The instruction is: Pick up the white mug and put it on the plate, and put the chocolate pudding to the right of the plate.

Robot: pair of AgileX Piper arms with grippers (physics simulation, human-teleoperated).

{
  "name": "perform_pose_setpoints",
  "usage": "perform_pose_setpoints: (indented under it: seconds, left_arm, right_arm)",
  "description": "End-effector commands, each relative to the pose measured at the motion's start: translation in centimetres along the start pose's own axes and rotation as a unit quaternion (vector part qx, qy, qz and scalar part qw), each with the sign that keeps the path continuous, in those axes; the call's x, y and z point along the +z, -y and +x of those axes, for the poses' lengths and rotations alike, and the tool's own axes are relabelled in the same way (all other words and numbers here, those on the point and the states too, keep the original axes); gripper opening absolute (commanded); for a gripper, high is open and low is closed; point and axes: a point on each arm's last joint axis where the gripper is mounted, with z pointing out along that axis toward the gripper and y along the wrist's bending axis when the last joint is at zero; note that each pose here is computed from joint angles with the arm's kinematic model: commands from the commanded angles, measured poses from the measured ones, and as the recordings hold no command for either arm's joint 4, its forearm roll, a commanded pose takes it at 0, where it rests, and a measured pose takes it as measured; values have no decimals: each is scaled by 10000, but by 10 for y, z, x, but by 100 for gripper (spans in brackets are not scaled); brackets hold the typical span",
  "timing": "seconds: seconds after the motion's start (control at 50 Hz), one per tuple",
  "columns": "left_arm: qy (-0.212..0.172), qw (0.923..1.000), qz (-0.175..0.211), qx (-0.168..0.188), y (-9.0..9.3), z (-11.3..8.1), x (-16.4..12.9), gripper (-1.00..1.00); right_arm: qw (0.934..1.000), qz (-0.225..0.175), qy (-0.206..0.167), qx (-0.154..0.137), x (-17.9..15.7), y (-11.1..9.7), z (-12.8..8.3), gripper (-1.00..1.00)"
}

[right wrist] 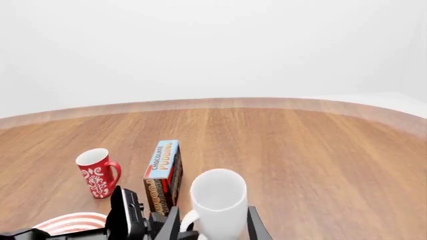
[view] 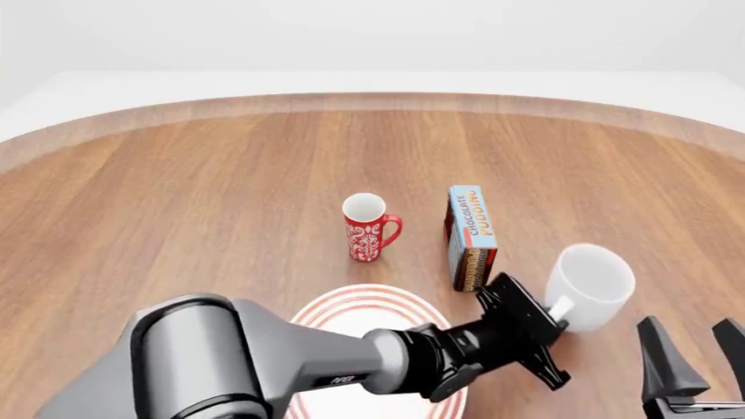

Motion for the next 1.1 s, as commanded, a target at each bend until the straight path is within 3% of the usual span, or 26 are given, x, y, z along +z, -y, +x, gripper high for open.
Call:
perform_pose_setpoints:
  seconds: [0.02, 0.52, 0.88, 1.1]
  left_arm:
    - [206, 9998, -28, 51, -4, -13, -15, -100]
    - [421, 9990, -110, 83, -11, -30, -45, -100]
    - [768, 9968, -6, 201, 0, -58, -102, -100]
    - [768, 9968, -6, 201, 0, -58, -102, -100]
  right_arm:
    - [10000, 6, -1, -13, 3, 0, 0, 100]
    - [10000, 1, 15, -17, 1, 0, 0, 100]
    - [10000, -15, 29, -23, 1, 0, -1, 100]
    - [10000, -15, 29, -23, 1, 0, -1, 100]
